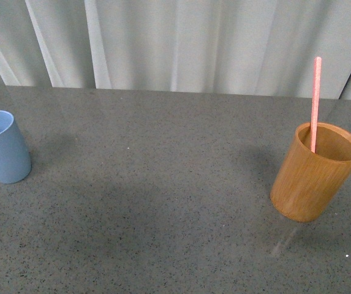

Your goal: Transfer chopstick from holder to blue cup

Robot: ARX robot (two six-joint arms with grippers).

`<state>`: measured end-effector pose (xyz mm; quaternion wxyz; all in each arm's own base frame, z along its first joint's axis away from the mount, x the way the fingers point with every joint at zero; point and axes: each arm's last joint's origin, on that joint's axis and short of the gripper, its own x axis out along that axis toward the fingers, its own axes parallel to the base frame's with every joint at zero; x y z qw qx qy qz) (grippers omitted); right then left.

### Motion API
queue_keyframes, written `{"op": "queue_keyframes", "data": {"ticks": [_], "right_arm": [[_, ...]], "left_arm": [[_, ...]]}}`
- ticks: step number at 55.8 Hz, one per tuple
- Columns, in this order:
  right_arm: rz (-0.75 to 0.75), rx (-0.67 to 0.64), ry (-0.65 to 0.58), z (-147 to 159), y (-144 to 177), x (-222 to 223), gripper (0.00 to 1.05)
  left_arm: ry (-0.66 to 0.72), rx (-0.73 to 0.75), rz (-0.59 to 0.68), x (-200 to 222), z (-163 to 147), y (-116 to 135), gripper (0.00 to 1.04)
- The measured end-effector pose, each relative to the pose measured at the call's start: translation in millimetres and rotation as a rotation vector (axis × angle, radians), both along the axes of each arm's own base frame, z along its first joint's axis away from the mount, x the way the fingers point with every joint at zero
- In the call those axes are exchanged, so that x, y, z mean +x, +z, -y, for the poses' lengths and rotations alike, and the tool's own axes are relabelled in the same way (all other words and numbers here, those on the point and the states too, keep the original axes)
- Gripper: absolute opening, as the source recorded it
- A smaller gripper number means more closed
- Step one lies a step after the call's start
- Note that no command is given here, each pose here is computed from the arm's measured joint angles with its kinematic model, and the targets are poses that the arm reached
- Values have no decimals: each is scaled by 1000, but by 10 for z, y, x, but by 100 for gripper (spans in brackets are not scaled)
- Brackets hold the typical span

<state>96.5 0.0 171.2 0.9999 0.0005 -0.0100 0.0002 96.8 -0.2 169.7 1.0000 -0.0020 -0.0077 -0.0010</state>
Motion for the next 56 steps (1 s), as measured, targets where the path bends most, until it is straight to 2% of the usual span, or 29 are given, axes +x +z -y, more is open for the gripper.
{"op": "queue_keyframes", "data": {"ticks": [56], "right_arm": [[0, 0, 0, 0, 0, 0, 95]], "left_arm": [[0, 0, 0, 0, 0, 0, 98]]}}
